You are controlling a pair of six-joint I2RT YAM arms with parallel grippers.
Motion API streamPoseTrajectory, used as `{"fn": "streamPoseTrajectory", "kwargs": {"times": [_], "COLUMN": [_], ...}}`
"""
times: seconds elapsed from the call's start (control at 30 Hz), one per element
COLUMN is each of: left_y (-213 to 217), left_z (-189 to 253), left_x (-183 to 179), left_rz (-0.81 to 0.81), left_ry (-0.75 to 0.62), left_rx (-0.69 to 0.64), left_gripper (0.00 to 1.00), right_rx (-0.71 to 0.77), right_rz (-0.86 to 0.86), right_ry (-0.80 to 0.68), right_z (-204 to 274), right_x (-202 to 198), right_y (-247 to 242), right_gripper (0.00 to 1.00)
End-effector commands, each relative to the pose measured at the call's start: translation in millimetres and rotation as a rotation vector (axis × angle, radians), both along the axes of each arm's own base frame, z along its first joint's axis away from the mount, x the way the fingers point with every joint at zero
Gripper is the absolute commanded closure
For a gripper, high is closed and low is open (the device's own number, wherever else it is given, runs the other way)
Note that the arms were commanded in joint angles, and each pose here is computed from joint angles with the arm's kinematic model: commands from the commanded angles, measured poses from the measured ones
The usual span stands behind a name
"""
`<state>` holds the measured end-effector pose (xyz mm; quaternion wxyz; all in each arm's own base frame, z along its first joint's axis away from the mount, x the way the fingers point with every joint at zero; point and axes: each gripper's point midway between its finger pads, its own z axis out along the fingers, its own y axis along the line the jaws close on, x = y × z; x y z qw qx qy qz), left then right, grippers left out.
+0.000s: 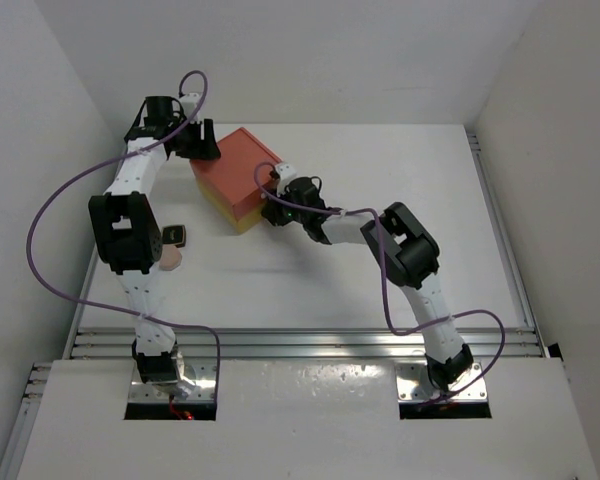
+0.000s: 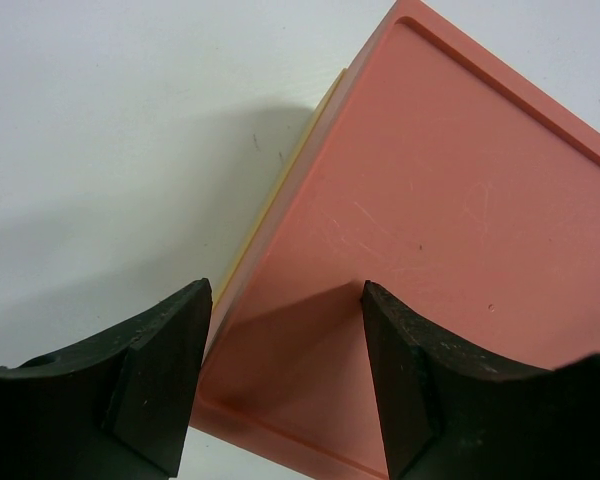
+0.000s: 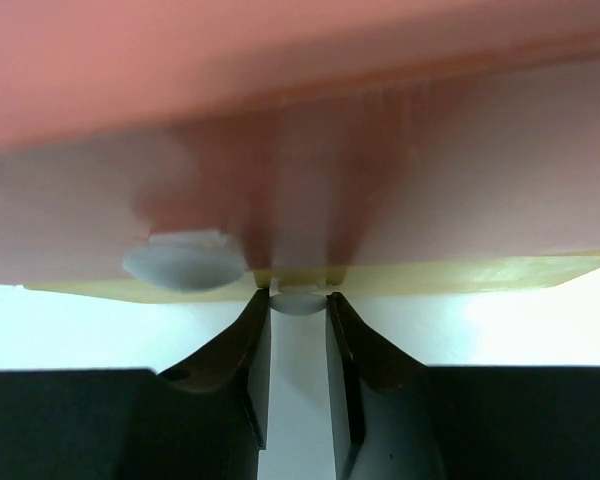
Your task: Organize the makeup
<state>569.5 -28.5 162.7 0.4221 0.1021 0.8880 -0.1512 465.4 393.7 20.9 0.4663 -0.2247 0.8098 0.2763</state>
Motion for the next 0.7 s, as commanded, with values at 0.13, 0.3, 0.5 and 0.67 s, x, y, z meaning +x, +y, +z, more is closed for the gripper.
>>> {"fn": "streamPoseTrajectory", "kwargs": {"times": [0.13,0.3,0.5,0.67], "left_y": [4.1,4.1,7.3,9.4], "left_z": [-23.0,-27.9,-30.0,-26.8], "left_x": [-8.8,-8.5,-6.0,-3.8], "left_rz": [0.007,0.007,0.020,0.022], "left_ry": [0.063,0.072,0.073,0.062], "left_rx": [0.053,0.052,0.065,0.078], "left_gripper": [0.34,0.34,0.34,0.34], "right_rx": [0.013,0.016,-0.035,-0.081], "right_rz": [0.034,0.048,0.092,0.124], "right_ry": [-0.081,-0.090,-0.049,0.020], "right_z": [24.9,38.1,32.1,12.3], "right_x": [-16.7,-38.7,-87.5,-119.5], "right_y": [-12.7,-27.0,-57.3,-76.0], "right_gripper": [1.00,1.00,1.00,0.99]}}
